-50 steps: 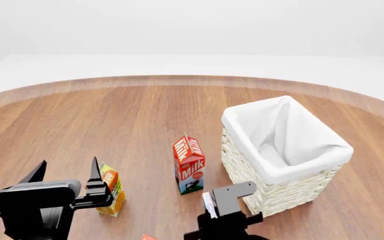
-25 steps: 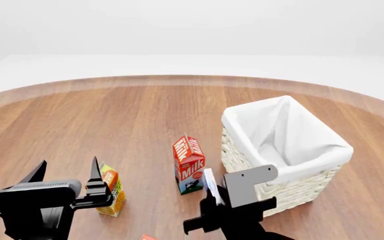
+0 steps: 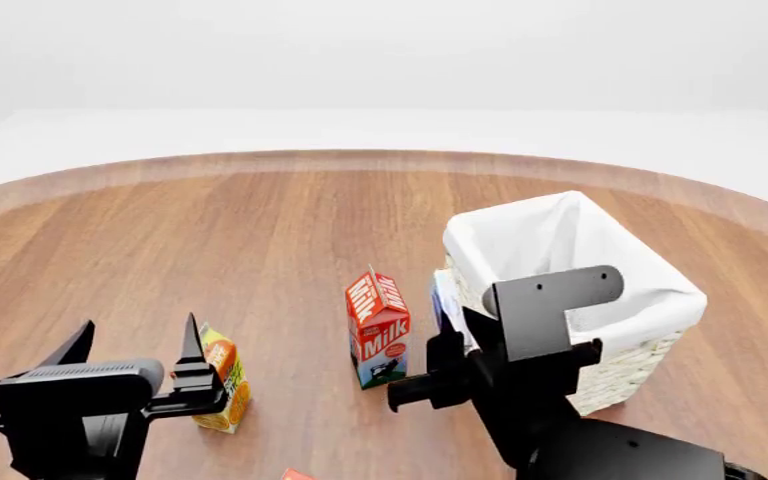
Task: Pick up the cream cheese box and the butter, and put them in the basket.
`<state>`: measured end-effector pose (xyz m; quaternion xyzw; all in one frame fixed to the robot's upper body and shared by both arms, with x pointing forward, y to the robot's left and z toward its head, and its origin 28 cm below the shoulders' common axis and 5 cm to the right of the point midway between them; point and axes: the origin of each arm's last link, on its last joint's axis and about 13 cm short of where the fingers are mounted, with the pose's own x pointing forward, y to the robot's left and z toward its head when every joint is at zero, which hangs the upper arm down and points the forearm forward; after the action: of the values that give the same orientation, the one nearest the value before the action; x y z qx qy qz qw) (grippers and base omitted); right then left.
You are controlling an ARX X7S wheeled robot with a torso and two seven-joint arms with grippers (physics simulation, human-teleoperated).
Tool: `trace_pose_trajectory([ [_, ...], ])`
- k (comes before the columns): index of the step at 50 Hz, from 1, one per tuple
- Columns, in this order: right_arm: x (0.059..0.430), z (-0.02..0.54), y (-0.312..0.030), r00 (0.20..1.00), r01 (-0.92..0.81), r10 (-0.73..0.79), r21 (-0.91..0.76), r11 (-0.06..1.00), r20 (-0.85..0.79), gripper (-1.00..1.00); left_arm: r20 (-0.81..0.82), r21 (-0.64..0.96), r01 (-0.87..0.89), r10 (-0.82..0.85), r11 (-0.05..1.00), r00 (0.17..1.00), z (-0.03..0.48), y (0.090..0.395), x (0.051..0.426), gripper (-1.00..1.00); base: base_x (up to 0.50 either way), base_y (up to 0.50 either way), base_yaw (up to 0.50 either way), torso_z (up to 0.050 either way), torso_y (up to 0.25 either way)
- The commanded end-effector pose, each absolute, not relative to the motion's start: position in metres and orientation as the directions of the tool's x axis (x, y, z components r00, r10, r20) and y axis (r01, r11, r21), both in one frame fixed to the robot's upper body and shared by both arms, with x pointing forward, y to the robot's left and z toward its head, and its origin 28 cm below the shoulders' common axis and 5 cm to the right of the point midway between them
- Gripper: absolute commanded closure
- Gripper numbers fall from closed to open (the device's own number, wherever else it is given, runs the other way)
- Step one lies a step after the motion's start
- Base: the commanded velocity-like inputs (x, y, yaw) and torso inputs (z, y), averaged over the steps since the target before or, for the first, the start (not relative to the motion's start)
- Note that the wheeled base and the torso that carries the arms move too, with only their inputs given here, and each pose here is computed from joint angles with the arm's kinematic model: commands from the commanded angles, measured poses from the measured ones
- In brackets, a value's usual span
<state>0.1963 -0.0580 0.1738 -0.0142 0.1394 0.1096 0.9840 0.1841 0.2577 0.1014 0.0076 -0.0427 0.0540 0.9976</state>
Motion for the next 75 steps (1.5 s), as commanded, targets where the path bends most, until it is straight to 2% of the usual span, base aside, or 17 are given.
trace_pose_trajectory([
  [1,0.2,0.202,-0.068,0.964,-0.183,0.178,-0.011,0.983,-0.199,1.0,0.085,0.011,-0.107,0.106,0.994,0.991,0.101,0.258,0.185,-1.0,0.0,0.0,0.0,0.0,0.0],
  [21,0.214,0.243,-0.09,0.989,-0.089,0.085,-0.027,0.996,-0.12,1.0,0.086,0.013,-0.11,0.108,0.994,0.99,0.099,0.258,0.185,-1.0,0.0,0.0,0.0,0.0,0.001],
  [32,0.238,0.251,-0.11,0.988,0.011,-0.014,-0.026,1.0,-0.151,1.0,0.087,0.013,-0.11,0.109,0.994,0.99,0.1,0.258,0.185,-1.0,0.0,0.0,0.0,0.0,0.0],
  [51,0.281,0.243,-0.126,0.926,0.129,-0.123,-0.007,0.992,-0.356,1.0,0.085,0.014,-0.11,0.108,0.994,0.99,0.1,0.257,0.184,-1.0,0.0,0.0,0.0,0.0,0.001],
  [75,0.303,0.231,-0.129,0.857,0.145,-0.072,0.105,0.984,-0.511,1.0,0.086,0.013,-0.108,0.106,0.994,0.991,0.102,0.258,0.184,-1.0,0.0,0.0,0.0,0.0,0.0],
])
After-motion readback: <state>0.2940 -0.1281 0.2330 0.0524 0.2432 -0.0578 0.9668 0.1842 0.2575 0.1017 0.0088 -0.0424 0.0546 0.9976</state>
